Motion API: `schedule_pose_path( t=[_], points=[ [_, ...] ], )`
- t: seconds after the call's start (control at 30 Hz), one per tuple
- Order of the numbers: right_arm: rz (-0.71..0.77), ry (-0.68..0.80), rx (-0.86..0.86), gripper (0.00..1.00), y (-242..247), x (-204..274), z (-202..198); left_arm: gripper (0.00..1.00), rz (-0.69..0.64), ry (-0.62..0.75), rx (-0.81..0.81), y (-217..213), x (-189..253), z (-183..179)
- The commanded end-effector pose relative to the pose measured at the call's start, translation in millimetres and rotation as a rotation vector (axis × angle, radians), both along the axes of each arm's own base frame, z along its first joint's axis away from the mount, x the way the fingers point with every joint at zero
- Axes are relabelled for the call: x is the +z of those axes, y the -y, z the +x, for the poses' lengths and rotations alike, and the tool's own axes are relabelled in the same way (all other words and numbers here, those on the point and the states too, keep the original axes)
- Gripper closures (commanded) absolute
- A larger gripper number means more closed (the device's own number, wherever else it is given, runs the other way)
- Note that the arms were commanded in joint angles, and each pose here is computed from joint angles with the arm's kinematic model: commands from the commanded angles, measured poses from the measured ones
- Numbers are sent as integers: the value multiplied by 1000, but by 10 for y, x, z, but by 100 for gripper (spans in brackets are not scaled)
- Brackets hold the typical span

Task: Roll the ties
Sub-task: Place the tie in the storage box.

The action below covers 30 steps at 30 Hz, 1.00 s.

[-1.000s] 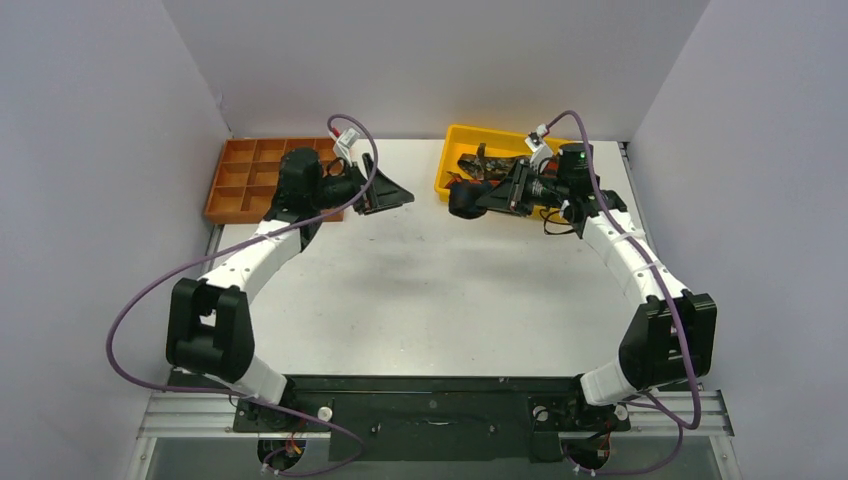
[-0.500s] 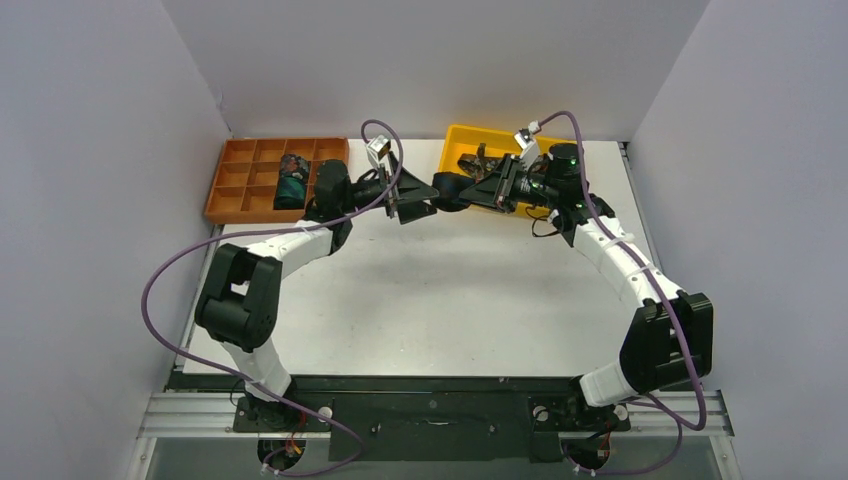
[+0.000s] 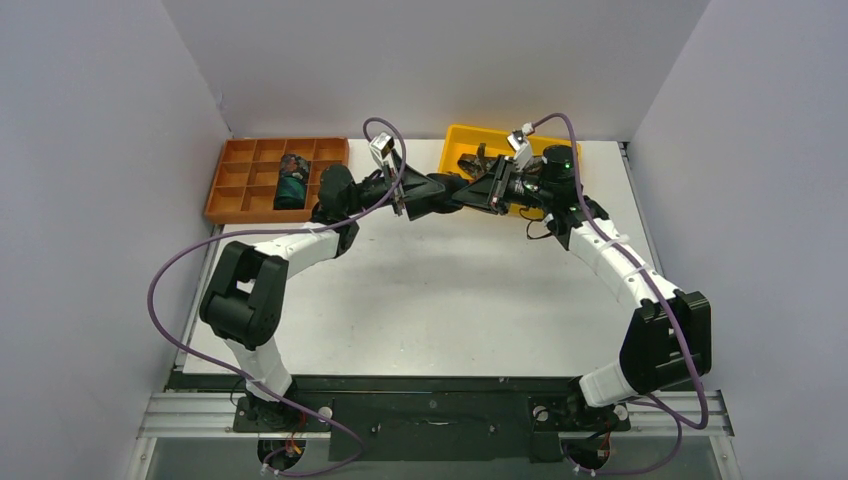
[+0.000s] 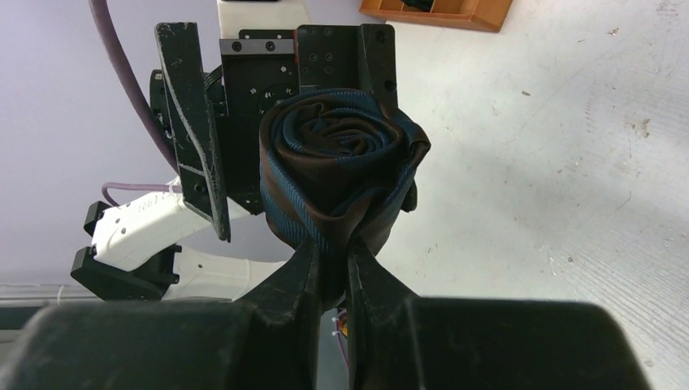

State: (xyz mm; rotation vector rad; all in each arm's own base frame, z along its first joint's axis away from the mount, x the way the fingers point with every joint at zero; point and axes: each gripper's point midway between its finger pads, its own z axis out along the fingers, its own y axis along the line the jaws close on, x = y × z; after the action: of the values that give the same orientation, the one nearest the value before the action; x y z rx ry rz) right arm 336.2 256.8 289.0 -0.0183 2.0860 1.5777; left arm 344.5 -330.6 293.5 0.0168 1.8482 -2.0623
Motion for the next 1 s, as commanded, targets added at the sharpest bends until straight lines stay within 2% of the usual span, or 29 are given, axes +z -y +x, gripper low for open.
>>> schedule_pose_path(
  t=[0.0,0.2,0.4,0.97],
  points=[
    [36,87,-29,100,-3,261,-23,14,-30,12,64,-12,93,80],
    [79,107,-92,100,-62,381,39,21,-5,-35,122,26,102,178],
    [76,89,-95,100,-101,351,38,32,1,-40,153,16,159,270],
    [75,58,-100,100,-126,274,32,32,-24,-16,156,42,289,293]
  ],
)
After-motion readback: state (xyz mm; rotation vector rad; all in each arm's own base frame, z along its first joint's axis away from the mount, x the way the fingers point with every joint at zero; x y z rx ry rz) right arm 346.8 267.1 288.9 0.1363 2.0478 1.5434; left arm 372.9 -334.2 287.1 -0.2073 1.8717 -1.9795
